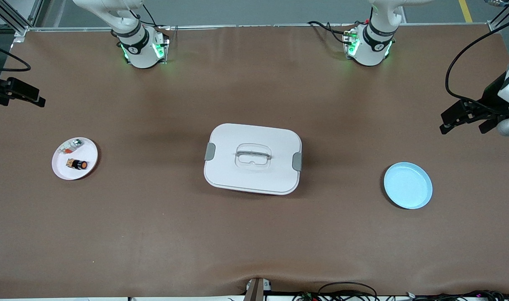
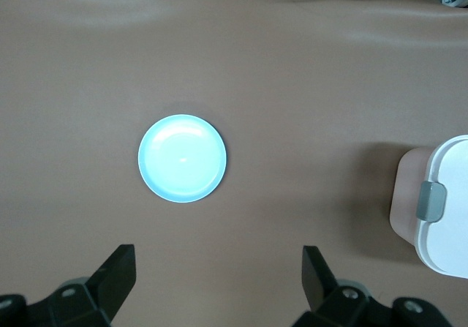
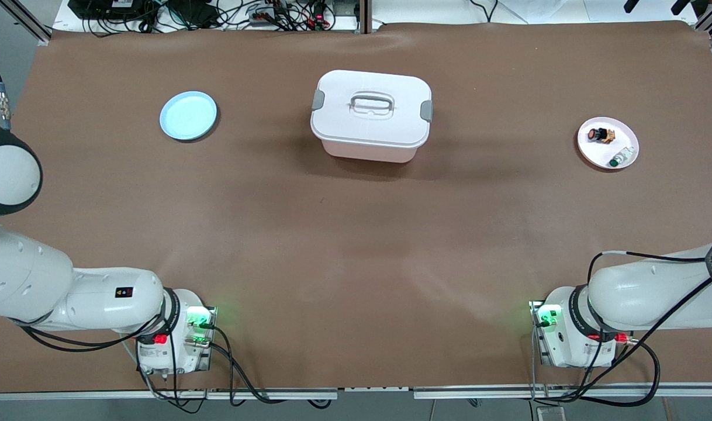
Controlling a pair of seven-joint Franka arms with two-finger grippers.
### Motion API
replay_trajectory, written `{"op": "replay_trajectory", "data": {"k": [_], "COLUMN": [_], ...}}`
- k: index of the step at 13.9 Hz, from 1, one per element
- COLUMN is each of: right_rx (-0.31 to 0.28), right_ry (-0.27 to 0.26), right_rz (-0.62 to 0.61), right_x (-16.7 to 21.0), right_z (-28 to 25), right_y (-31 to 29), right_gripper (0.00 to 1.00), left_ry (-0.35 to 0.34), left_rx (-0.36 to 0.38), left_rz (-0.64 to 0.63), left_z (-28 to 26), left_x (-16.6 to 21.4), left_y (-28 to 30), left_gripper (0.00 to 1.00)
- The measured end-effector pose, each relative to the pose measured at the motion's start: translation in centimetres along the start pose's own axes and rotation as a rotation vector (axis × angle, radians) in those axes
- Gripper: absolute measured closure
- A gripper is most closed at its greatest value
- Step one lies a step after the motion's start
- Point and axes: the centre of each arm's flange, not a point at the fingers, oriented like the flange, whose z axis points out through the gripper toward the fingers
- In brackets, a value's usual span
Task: Transfer orange switch to right arm and place
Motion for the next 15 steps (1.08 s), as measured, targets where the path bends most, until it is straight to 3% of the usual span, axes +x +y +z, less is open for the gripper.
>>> {"op": "replay_trajectory", "data": {"k": [15], "right_rx": [-0.003], "right_ry": [0.016], "right_rz": [0.012], "right_x": [-2.4], "right_z": [0.4], "right_y": [-1.9], "right_gripper": [0.00], "left_ry": [-0.019], "left_rx": [0.003], "left_rz": [-0.004], "left_z": [0.2], "left_x": [-0.2], "left_y": [-0.3], "left_gripper": [0.00]}}
